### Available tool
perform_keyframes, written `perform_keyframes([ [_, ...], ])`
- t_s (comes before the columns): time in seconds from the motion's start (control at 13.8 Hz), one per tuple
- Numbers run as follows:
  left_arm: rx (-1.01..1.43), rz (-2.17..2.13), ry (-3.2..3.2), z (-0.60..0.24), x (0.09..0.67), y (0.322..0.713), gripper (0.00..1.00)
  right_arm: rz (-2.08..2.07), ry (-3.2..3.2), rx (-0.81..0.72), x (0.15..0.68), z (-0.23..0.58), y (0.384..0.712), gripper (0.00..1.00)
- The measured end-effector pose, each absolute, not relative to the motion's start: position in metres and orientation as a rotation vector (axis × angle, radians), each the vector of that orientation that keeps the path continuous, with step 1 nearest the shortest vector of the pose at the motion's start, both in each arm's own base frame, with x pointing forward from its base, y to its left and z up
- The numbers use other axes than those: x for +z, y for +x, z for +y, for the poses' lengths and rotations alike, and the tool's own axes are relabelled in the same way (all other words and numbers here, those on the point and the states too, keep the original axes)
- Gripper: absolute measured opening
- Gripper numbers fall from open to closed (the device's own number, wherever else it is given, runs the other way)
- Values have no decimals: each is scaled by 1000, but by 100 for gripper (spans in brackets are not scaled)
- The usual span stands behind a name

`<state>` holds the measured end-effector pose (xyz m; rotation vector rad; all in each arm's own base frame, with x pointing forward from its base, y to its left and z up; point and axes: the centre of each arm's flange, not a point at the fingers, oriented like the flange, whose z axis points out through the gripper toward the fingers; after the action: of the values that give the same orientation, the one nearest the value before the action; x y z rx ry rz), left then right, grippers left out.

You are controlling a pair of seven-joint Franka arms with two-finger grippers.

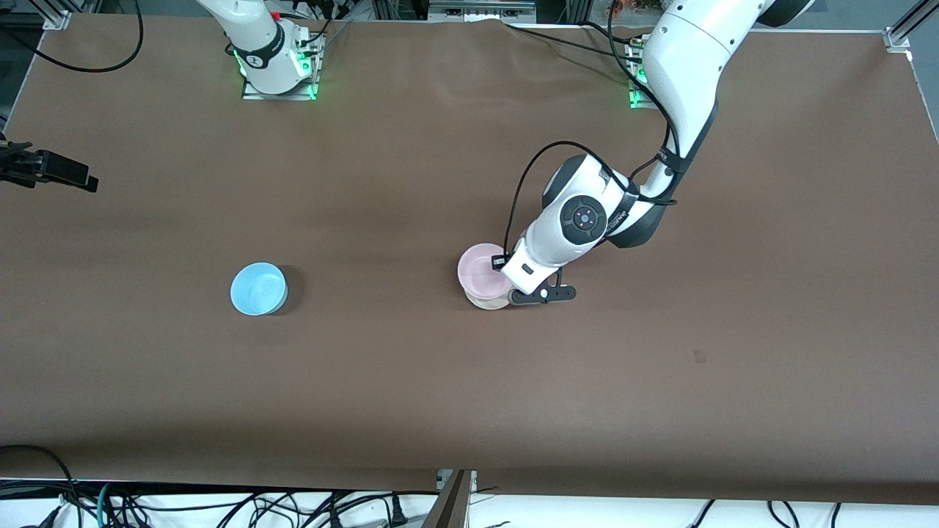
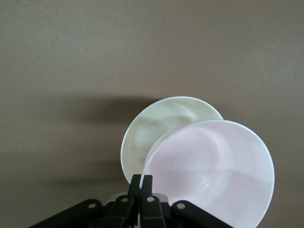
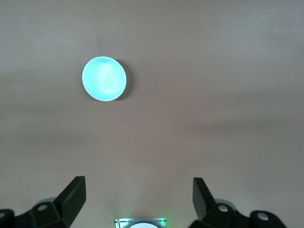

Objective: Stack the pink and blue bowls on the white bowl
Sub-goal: 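Lower the pink bowl into the white bowl and open the left gripper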

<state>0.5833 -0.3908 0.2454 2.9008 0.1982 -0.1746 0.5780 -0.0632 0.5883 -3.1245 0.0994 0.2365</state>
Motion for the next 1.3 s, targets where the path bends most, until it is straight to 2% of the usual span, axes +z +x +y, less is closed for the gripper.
perform_keyframes([
  [0.72,-147,167,2920,-394,231,576,3,99,-3124,238,588,-63,578,100],
  [1.3,-114,189,2914,-387,235,584,3,99,-3124,238,588,-63,578,100],
])
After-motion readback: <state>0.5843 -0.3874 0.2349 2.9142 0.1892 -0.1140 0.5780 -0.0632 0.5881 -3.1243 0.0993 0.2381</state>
